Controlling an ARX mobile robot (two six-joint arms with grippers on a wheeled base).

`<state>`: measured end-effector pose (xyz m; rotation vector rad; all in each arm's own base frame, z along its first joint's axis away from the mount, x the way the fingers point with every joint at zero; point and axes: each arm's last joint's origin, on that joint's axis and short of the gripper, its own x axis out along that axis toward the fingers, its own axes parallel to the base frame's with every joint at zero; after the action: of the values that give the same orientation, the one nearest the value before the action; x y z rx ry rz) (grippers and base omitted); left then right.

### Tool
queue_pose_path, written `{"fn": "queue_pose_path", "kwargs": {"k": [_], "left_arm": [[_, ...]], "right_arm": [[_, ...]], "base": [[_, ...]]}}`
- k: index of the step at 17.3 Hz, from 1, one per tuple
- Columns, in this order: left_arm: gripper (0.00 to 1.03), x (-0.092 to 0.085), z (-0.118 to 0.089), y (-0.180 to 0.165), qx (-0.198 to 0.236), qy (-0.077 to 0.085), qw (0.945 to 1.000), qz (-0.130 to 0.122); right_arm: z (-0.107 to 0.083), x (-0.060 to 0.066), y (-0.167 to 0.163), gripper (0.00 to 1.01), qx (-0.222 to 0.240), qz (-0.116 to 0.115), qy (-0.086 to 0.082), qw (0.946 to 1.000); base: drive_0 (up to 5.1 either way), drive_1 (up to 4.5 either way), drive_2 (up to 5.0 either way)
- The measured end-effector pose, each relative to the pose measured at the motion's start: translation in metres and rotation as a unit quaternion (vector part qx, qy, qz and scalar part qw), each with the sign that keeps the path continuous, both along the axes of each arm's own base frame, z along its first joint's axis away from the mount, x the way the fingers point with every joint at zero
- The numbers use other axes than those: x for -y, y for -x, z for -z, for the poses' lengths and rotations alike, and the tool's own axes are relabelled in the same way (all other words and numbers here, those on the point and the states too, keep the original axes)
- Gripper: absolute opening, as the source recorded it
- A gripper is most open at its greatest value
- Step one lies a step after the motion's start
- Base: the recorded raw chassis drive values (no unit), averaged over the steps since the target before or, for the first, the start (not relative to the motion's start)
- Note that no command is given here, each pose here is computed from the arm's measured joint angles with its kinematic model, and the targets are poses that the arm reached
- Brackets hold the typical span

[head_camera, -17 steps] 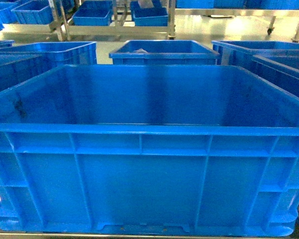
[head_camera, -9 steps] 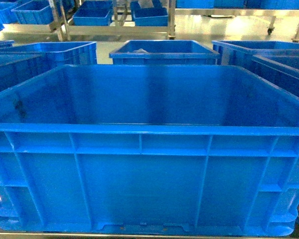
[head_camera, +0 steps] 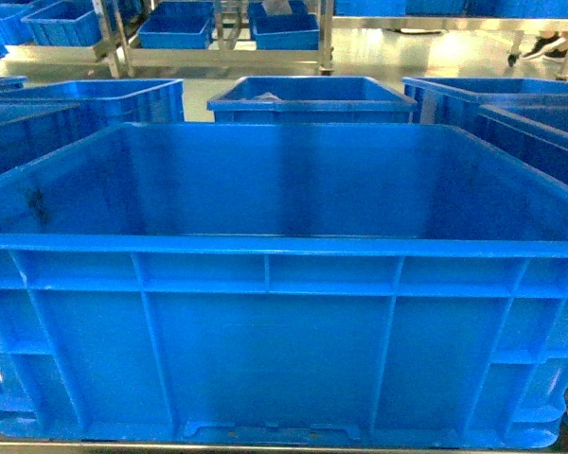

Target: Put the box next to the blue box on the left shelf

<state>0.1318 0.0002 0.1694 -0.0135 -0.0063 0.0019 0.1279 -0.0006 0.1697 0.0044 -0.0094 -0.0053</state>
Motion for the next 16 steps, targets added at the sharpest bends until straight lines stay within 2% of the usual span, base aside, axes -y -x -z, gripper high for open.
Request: {"fn": "queue_pose_path", "kwargs": {"k": [12,14,16], "left_arm": [[0.03,0.0,-0.002,0.022,0.004,0.0,1.0,0.0],[0.03,0.0,-0.002,0.024,0.005,0.0,1.0,-0.001],[0.03,0.0,-0.001,0.026,-0.002,0.0,1.0,-0.001]], "right_arm": [[-0.001,0.0,0.02,0.02,0.002,0.0,0.0,1.0],[0.006,0.0,0.028,0.02,-0.024,-0.002,0.0,0.9997],[0.004,0.0,0.03,0.02,-0.011,-0.001,0.0,0.9999]], "base": [[0.0,0.0,0.0],[0.0,0.0,0.0],[0.0,0.0,0.0]]}}
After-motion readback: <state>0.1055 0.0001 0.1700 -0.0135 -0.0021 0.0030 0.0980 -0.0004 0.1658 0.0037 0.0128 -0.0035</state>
